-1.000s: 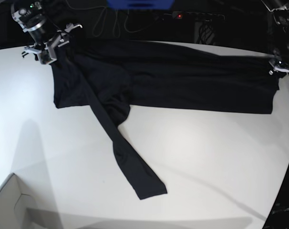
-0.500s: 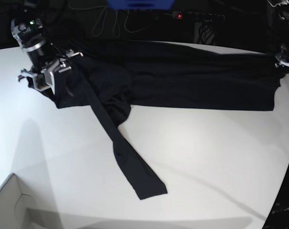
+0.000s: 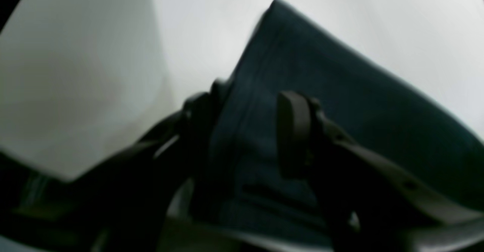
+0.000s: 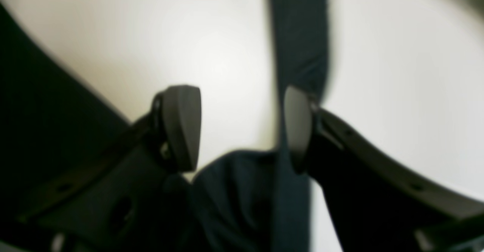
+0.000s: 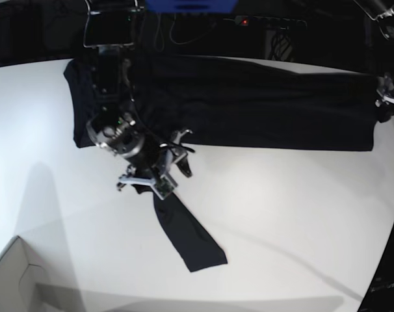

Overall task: Layout the t-shirt on the table in an organized manner, then fold the t-shirt properly
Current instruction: 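Reach the right gripper to the protruding sleeve cuff and grasp it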

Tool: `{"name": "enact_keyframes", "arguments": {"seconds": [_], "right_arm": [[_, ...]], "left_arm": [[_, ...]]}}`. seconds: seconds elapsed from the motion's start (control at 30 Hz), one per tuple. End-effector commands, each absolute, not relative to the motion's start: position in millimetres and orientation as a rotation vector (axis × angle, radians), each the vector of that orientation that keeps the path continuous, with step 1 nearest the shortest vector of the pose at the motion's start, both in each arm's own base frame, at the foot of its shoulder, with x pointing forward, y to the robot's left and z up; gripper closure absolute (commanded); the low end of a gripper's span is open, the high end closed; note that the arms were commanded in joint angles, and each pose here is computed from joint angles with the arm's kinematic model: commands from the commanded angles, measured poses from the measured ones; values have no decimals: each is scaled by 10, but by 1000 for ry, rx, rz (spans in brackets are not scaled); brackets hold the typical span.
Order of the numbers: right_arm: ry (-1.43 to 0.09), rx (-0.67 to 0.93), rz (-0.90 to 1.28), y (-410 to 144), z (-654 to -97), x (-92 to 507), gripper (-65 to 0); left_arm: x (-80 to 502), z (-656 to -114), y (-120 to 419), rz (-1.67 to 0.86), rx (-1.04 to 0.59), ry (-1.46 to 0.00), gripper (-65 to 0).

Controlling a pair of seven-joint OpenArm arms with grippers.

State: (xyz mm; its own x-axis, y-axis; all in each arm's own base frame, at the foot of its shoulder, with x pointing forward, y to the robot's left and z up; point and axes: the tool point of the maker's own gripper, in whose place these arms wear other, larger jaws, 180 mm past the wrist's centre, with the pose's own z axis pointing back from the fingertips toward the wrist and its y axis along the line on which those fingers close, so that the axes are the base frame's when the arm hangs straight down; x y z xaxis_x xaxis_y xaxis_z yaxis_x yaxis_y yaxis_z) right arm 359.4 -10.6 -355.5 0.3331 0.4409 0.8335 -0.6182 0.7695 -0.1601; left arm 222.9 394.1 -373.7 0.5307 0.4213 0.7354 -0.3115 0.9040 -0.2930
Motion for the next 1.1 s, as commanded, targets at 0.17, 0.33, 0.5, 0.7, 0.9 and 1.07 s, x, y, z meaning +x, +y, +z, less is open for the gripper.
{"name": "enact_keyframes", "arguments": {"seconds": [0.17, 0.33, 0.5, 0.7, 0.9, 1.07], "right_arm": [[-1071, 209, 578, 16, -3588, 4224, -355], [-1096, 185, 516, -74, -3673, 4479, -355], [-1076, 119, 455, -286, -3827, 4621, -355], [-1065, 119, 453, -358, -3955, 4634, -353], [-1069, 122, 452, -354, -3965, 4615, -185], [-1099, 128, 451, -296, -3861, 4627, -26]], "left_arm": [[2324, -3524, 4041, 411, -110, -975, -281], [2299, -3542, 4043, 411, -106, -967, -281], [2305, -3538, 4043, 411, -107, -968, -281], [2328, -3531, 4040, 412, -109, -973, -281], [2327, -3538, 4034, 415, -112, -973, -281], [2335, -3522, 4044, 412, -109, -976, -281]]}}
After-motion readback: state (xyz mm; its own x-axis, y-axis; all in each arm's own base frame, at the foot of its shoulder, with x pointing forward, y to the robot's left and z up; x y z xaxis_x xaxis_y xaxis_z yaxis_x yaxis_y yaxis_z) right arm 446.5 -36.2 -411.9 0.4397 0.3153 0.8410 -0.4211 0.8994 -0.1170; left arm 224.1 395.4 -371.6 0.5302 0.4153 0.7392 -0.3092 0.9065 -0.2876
